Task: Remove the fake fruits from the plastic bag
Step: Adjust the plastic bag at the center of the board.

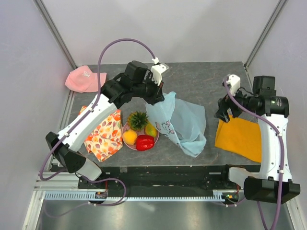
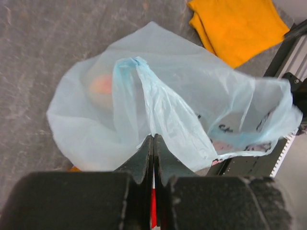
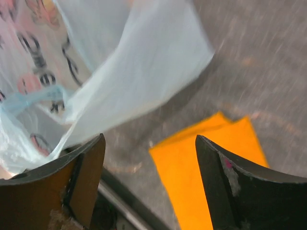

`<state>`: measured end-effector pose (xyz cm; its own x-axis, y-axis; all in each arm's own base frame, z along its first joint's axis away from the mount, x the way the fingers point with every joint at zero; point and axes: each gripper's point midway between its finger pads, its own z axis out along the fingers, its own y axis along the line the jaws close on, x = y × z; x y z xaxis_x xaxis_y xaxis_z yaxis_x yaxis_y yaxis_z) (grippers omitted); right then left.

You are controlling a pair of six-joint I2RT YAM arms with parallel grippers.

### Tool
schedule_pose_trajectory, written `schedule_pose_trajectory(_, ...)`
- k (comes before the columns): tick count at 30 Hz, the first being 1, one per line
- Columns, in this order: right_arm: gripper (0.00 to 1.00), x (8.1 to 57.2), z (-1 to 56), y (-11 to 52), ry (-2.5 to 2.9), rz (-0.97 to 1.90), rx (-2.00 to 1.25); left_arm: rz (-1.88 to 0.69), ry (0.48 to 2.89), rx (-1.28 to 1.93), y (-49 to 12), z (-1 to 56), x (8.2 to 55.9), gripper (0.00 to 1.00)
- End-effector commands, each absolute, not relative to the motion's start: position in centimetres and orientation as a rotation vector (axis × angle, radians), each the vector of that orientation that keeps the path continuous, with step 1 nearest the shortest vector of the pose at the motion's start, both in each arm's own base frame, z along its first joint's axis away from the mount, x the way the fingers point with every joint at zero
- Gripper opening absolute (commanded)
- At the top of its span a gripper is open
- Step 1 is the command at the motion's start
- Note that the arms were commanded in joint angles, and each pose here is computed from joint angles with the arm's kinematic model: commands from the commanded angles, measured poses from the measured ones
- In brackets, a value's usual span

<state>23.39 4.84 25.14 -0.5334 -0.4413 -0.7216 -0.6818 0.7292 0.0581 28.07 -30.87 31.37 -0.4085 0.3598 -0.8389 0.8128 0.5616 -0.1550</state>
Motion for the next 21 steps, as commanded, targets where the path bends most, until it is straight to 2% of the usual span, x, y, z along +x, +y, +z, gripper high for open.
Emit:
schedule_pose_trajectory(1,0.80,27.4,31.2,8.4,1.983,0.623,-0.793,-0.791,2.006,0.908,-31.9,31.5,28.1,0.02)
schedule_pose_trajectory(3,0.72,28.7,31.6,9.6,1.965,0.679,-0.777,-0.784,1.988,0.903,-32.0,32.0,28.4,0.01)
schedule_pose_trajectory(4,0.64,29.1,30.7,11.2,1.979,0.722,-0.817,-0.784,1.976,0.896,-32.1,32.5,28.7,0.01)
schedule_pose_trajectory(7,0.56,29.5,28.4,15.2,2.023,0.828,-0.853,-0.787,1.928,0.891,-32.7,34.0,29.4,0.02)
schedule_pose_trajectory(10,0.50,31.0,25.9,17.5,2.130,0.937,-0.721,-0.803,1.879,0.871,-33.4,35.9,30.1,0.02)
schedule_pose_trajectory(16,0.47,31.9,28.5,21.8,2.037,1.105,-0.748,-0.780,1.825,0.727,-33.4,40.0,32.3,0.02)
schedule_pose_trajectory(21,0.45,31.3,28.9,22.5,2.082,1.161,-0.698,-0.721,1.828,0.604,-33.1,41.1,34.7,0.01)
